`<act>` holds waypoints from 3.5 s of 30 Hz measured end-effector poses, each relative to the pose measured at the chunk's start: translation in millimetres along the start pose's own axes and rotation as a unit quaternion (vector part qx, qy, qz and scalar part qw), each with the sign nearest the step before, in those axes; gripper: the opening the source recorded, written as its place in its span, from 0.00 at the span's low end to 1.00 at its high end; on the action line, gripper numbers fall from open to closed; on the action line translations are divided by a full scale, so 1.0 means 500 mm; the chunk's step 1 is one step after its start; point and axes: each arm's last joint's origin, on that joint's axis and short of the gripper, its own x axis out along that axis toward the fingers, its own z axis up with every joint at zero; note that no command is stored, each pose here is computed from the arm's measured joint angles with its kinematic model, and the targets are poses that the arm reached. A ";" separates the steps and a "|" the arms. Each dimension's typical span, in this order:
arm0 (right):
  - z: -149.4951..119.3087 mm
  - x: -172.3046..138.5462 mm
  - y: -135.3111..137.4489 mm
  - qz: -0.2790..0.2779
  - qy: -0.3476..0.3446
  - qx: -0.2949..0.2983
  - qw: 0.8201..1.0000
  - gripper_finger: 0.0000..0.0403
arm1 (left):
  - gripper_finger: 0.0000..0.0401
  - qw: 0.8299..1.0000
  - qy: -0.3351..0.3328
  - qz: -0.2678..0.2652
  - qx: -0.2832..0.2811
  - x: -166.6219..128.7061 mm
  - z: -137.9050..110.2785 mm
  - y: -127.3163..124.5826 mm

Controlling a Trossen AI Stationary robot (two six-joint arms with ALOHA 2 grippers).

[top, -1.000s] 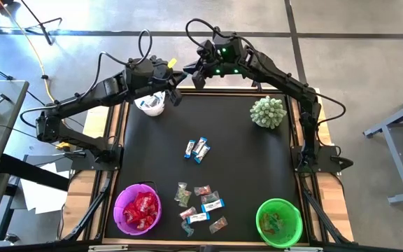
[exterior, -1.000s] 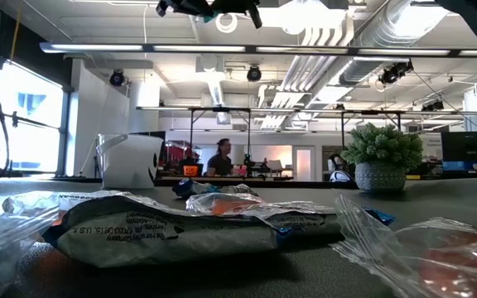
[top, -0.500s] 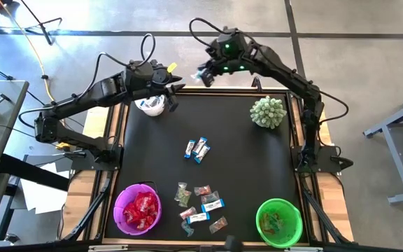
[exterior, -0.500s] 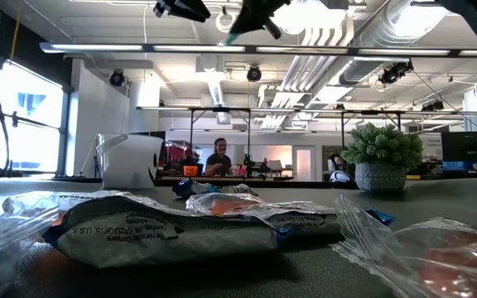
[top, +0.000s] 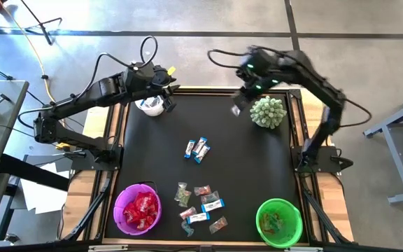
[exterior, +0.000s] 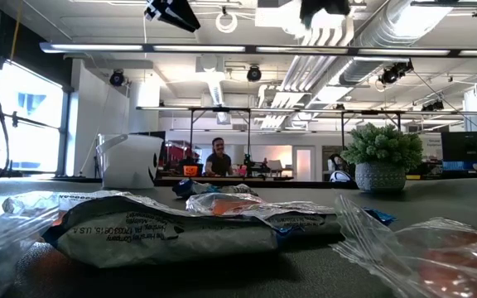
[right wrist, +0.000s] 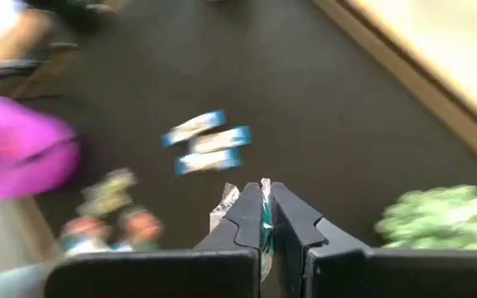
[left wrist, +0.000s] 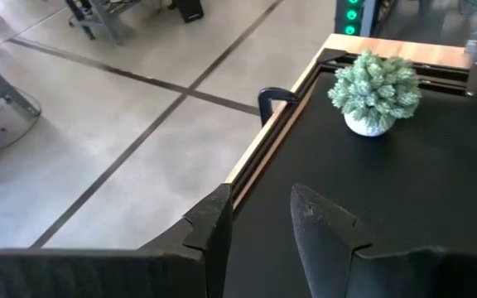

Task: Sort candy
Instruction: Put the blue gummy into the green bucket, then put the green gummy into the green bucket

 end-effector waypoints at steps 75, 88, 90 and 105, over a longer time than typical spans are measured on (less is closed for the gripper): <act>-0.649 0.110 0.216 0.056 0.281 -0.106 0.952 0.33 | 0.28 0.866 0.351 -0.341 -0.104 -0.056 -0.204 -0.358; -0.598 0.135 0.211 0.045 0.251 -0.064 0.965 0.33 | 0.28 0.860 0.430 -0.259 -0.086 0.020 -0.329 -0.455; -0.589 0.139 0.209 0.044 0.248 -0.059 0.966 0.33 | 0.28 0.867 0.421 -0.246 -0.103 0.035 -0.336 -0.470; -0.583 0.142 0.199 0.059 0.287 -0.145 0.945 0.33 | 0.28 0.845 0.380 -0.056 -0.371 0.033 -0.368 -0.523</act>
